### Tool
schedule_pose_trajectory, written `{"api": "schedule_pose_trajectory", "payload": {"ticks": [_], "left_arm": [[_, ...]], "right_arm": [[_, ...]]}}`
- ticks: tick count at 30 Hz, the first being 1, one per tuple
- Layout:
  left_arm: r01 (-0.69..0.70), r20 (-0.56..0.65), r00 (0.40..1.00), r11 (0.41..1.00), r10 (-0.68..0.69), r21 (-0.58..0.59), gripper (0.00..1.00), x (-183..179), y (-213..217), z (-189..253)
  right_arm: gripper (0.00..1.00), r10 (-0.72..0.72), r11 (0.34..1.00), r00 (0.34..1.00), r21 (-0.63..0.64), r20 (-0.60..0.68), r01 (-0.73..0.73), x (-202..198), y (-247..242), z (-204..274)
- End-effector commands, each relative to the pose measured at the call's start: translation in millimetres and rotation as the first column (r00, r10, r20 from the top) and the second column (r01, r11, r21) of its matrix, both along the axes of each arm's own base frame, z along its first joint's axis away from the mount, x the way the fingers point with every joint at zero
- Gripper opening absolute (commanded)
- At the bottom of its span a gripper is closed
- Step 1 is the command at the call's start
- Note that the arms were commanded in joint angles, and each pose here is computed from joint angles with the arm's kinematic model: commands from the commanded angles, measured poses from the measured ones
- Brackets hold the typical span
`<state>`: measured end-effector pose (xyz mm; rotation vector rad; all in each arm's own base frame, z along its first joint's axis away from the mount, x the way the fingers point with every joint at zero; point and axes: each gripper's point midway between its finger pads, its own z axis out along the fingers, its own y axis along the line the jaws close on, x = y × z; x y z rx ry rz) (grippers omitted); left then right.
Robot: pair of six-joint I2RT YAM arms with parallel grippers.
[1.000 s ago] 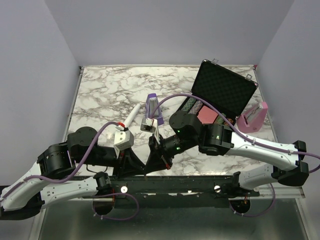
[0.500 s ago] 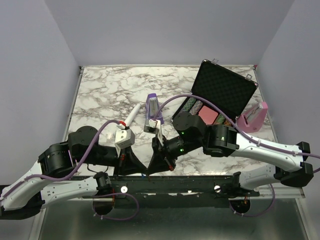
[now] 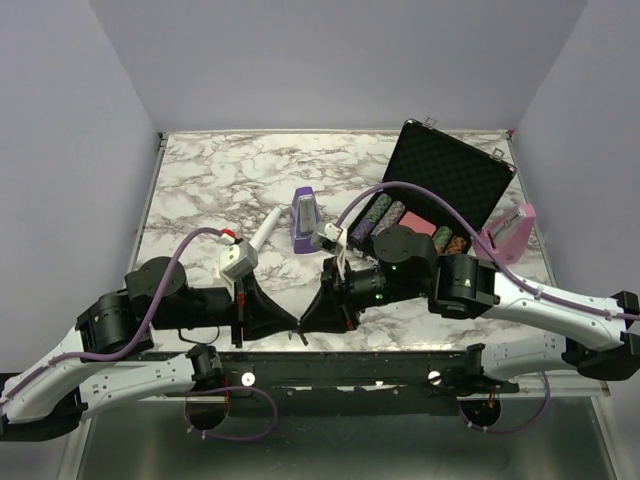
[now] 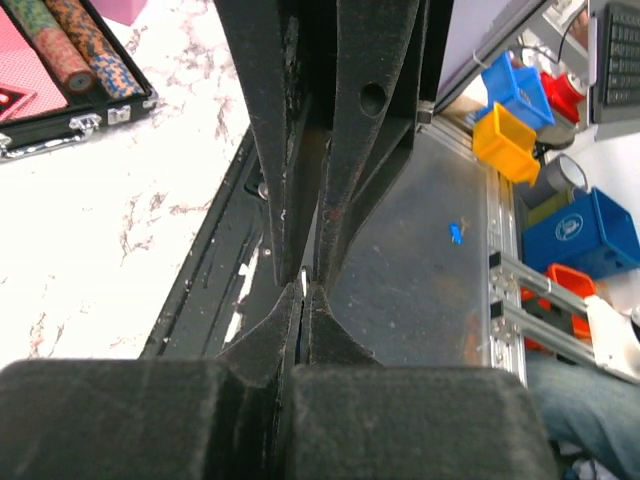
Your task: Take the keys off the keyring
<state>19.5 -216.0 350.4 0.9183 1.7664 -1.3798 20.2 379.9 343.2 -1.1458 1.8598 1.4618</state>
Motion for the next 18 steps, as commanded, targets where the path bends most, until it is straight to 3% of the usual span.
{"api": "schedule_pose_trajectory", "payload": {"ticks": [1,5,12,14,18], "left_arm": [[-0.120,-0.013,0.993,0.991,0.119,-0.065,0.00,18.8,-1.8,12.4],[-0.161,-0.027,0.987,0.981,0.159,-0.108,0.00,25.2,-2.8,22.3],[-0.224,-0.051,0.974,0.960,0.219,-0.167,0.00,34.5,-1.5,30.5],[-0.228,-0.058,0.973,0.958,0.222,-0.171,0.00,35.2,-2.4,30.0],[-0.230,-0.061,0.973,0.957,0.223,-0.175,0.00,35.6,-2.8,30.9]], "right_arm": [[0.30,-0.083,0.989,0.997,0.125,0.004,0.082,11.3,2.6,26.5],[0.35,-0.116,0.980,0.993,0.163,-0.013,0.116,15.5,3.5,29.5],[0.34,-0.164,0.951,0.986,0.258,-0.041,0.169,22.8,7.4,41.0],[0.32,-0.166,0.949,0.985,0.267,-0.040,0.171,24.0,9.9,41.7],[0.17,-0.163,0.949,0.986,0.265,-0.037,0.167,24.9,14.8,40.7]]}}
